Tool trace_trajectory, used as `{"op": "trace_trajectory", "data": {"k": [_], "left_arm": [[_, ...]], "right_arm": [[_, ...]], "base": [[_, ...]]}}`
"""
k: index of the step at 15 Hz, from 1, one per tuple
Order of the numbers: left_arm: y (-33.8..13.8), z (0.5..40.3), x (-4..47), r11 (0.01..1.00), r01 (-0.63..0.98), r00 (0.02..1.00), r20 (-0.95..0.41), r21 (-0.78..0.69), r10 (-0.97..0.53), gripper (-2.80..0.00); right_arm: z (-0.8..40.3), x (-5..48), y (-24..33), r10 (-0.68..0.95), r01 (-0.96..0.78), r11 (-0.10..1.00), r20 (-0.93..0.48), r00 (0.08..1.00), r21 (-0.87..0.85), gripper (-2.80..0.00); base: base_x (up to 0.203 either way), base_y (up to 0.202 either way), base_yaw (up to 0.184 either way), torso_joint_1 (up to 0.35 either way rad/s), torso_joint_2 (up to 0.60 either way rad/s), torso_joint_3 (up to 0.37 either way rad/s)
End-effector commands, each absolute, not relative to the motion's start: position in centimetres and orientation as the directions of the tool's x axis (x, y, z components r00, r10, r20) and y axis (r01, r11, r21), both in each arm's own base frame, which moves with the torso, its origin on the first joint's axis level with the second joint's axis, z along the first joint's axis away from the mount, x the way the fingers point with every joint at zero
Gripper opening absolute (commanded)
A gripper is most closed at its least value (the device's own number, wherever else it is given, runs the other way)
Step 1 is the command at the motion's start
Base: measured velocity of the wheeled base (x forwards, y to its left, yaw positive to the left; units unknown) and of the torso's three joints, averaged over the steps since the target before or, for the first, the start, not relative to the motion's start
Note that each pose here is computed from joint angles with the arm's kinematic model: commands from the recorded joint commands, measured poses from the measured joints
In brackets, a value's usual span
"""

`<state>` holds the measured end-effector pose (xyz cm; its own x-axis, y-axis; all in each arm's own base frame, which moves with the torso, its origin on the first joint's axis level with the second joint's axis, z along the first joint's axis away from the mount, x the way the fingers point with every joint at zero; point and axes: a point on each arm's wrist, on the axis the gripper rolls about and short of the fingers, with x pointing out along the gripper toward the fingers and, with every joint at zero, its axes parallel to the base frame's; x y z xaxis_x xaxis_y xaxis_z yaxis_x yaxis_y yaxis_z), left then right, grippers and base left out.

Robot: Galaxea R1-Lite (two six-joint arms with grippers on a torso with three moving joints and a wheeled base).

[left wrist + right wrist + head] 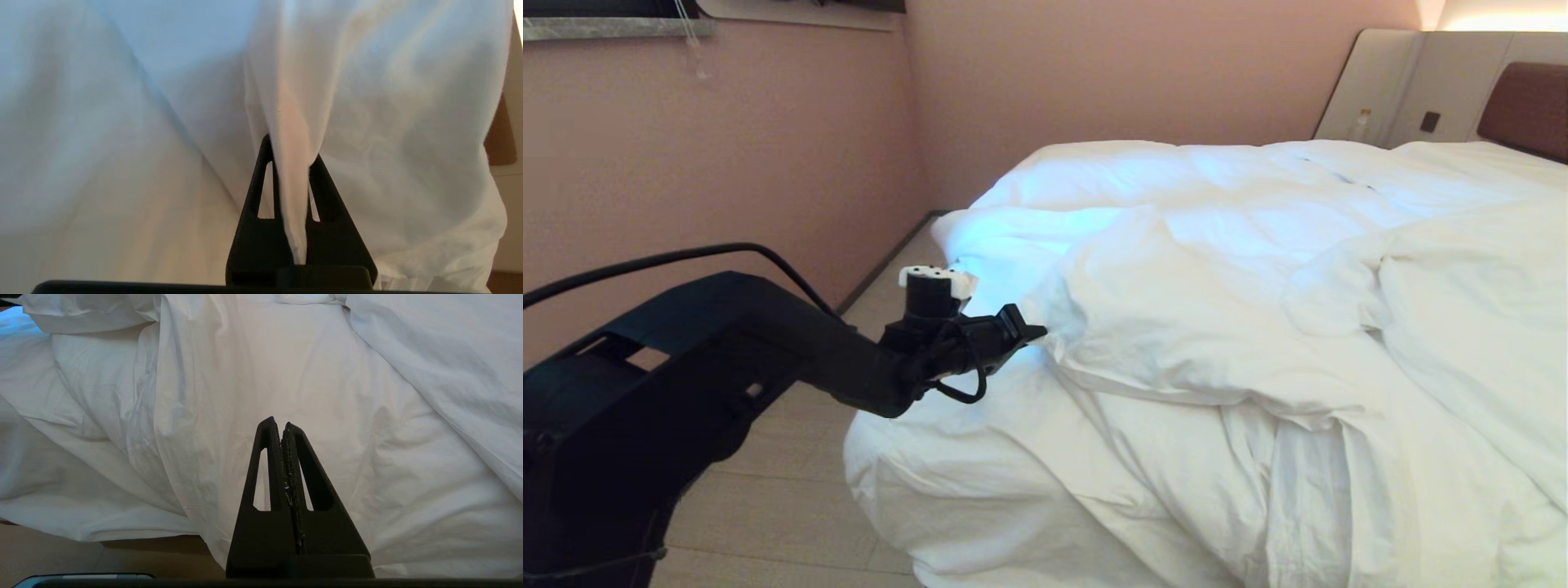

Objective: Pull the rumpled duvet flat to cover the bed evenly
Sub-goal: Flatten the corners of the folded blanket

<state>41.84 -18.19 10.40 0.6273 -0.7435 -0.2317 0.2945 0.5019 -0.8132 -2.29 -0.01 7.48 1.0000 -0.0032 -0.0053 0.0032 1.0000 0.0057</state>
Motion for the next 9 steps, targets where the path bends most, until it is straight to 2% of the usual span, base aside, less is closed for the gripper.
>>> {"op": "trace_trajectory", "data": {"k": [1,9], "left_arm": [[-16.2,12.4,41.0,0.504,0.295,0.656,-0.212,-0.812,-0.724,-2.80],[-6.8,19.5,33.6,0.590,0.305,0.791,-0.145,-0.748,-0.594,-2.80]], "right_arm": [[7.5,-2.3,0.0,-0.003,0.003,1.000,-0.008,1.000,0.006,-2.80],[7.5,-2.3,0.0,-0.003,0.003,1.000,-0.008,1.000,0.006,-2.80]], "base": [[0.000,0.000,0.000,0.000,0.00,0.000],[0.000,0.000,0.000,0.000,0.00,0.000]]}}
